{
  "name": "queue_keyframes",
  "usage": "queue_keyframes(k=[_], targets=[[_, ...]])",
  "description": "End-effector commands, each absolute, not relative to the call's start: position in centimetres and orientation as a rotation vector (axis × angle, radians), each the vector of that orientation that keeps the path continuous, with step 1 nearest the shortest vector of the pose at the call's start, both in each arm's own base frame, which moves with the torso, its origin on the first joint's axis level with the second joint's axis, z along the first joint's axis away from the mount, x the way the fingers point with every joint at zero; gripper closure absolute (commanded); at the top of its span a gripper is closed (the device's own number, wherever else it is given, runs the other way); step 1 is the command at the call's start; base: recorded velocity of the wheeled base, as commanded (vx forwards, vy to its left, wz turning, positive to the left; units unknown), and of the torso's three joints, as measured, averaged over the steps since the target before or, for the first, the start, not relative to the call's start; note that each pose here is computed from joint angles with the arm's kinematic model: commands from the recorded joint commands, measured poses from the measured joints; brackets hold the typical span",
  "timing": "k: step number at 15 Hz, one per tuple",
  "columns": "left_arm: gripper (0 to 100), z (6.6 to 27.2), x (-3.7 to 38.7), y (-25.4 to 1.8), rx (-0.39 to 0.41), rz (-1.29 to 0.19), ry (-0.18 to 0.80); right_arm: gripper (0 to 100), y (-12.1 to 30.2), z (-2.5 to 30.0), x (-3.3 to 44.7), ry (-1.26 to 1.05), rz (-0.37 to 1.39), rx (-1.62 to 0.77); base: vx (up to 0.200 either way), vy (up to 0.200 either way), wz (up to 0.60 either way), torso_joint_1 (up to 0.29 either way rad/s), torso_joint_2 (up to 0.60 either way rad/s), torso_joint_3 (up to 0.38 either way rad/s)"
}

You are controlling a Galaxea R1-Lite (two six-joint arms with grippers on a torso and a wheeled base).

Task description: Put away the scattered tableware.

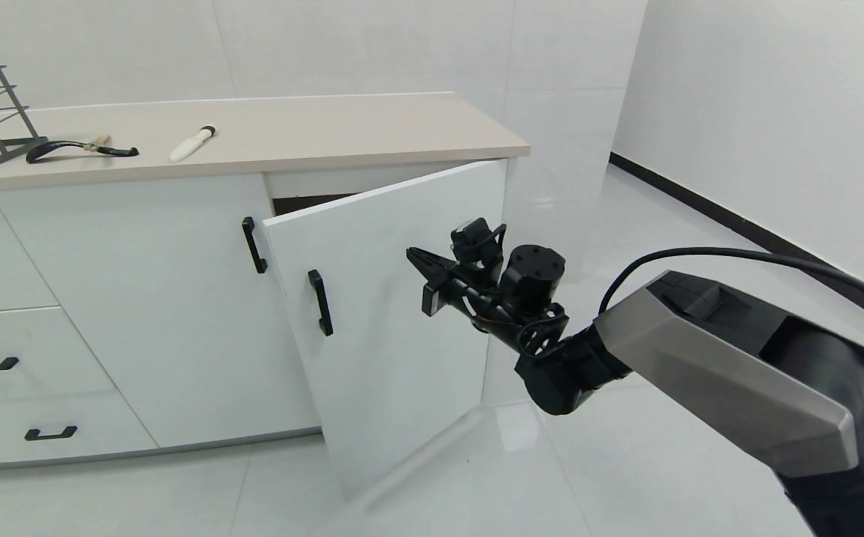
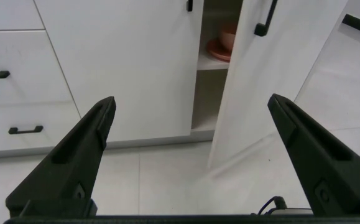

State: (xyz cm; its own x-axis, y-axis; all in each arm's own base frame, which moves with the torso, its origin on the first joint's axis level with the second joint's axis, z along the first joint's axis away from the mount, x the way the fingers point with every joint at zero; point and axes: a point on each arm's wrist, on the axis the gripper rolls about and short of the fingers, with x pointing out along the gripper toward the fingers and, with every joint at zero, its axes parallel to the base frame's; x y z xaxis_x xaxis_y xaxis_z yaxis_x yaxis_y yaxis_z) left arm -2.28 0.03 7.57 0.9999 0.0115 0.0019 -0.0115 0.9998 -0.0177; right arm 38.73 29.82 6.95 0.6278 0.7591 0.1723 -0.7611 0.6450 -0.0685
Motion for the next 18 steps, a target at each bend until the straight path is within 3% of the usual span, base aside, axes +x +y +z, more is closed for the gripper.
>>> queue_keyframes(k=[1, 4, 8, 9, 12, 18], targets=[[0, 7.6, -2.3, 0.0, -0.018, 0.012, -0.003, 100, 29.7, 7.8, 38.1, -0.212, 0.878, 0.025, 0.0, 0.0, 0.0, 0.0, 0.0, 0.0], [0, 7.6, -2.3, 0.0, -0.018, 0.012, -0.003, 100, 27.6, 11.1, 34.0, -0.201, 0.897, 0.024, 0.0, 0.0, 0.0, 0.0, 0.0, 0.0], [0, 7.6, -2.3, 0.0, -0.018, 0.012, -0.003, 100, 18.6, 16.9, 23.8, -0.187, 0.886, 0.03, 0.0, 0.0, 0.0, 0.0, 0.0, 0.0], [0, 7.6, -2.3, 0.0, -0.018, 0.012, -0.003, 100, 14.5, 18.3, 20.6, -0.21, 0.837, 0.029, 0.0, 0.0, 0.0, 0.0, 0.0, 0.0], [0, 7.6, -2.3, 0.0, -0.02, 0.012, -0.003, 100, 8.0, 18.9, 16.1, -0.263, 0.73, -0.007, 0.0, 0.0, 0.0, 0.0, 0.0, 0.0], [0, 7.6, -2.3, 0.0, -0.031, 0.014, -0.003, 100, 2.4, 20.5, 9.4, -0.447, 0.493, -0.065, 0.0, 0.0, 0.0, 0.0, 0.0, 0.0]])
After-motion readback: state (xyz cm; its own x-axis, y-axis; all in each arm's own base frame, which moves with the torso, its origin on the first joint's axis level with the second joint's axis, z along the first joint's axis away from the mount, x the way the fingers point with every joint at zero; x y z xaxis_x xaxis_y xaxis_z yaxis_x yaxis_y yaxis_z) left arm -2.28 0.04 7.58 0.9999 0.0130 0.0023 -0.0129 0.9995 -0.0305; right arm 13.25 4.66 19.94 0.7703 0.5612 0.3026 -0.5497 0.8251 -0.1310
